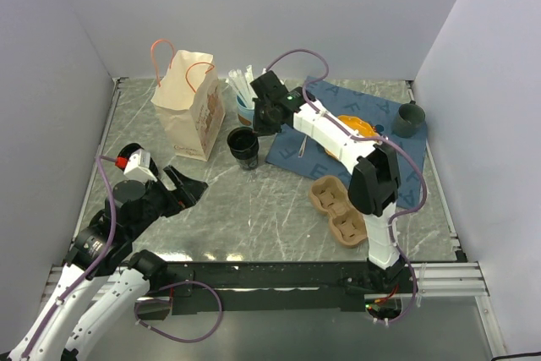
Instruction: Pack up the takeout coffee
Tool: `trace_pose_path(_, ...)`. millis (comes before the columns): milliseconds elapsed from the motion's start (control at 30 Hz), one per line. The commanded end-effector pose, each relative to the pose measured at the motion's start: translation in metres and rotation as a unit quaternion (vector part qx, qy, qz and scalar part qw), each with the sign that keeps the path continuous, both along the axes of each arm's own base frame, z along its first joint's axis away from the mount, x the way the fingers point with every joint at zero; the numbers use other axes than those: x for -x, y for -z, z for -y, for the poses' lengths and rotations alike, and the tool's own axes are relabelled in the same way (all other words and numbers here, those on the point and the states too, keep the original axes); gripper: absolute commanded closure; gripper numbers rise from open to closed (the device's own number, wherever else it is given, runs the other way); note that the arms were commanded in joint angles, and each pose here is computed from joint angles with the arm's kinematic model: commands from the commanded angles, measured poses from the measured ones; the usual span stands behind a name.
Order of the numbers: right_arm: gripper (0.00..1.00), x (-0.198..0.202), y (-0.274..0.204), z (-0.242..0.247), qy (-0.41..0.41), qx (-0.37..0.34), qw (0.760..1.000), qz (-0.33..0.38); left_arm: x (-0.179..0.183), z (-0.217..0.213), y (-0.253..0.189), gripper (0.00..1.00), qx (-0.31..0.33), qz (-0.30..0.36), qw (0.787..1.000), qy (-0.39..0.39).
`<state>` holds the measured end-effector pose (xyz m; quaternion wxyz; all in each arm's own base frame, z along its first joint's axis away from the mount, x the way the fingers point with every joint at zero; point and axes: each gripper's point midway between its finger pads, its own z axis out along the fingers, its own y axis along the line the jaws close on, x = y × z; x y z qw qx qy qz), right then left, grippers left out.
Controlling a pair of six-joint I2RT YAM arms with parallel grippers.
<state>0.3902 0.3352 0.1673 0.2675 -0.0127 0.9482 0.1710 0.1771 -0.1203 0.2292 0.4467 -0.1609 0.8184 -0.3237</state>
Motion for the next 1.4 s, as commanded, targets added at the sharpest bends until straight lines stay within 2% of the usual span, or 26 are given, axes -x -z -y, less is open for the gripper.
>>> trace_pose_path(0,1.00,-0.006,-0.040,0.001,0.017,-0.051,0.998,0.036,-0.004,0.005,-0.005,0.04,0.004,0.011,1.000,0.010)
trace_pose_path(367,1.00,-0.007,-0.053,0.008,0.027,-0.069,0.996,0.042,-0.010,0.007,-0.006,0.04,0.003,0.010,1.000,0.005)
trace_pose_path(533,1.00,-0.007,-0.061,0.013,0.027,-0.071,0.996,0.050,-0.021,0.010,-0.013,0.07,0.006,0.002,1.000,-0.008)
trace_pose_path(667,1.00,-0.003,-0.061,0.013,0.019,-0.077,0.996,0.048,-0.040,0.014,-0.025,0.11,0.019,-0.006,0.999,-0.037)
trace_pose_path(933,1.00,-0.001,-0.061,0.014,0.012,-0.077,0.996,0.047,-0.101,0.033,-0.043,0.19,-0.011,-0.011,0.998,-0.065)
trace_pose_path(1067,1.00,0.000,-0.061,0.016,0.010,-0.076,0.996,0.049,-0.126,0.043,-0.031,0.25,-0.034,-0.042,0.996,-0.075)
trace_pose_path(1367,1.00,0.002,-0.060,0.016,0.006,-0.086,0.995,0.049,-0.171,0.060,-0.020,0.35,-0.044,-0.054,0.993,-0.096)
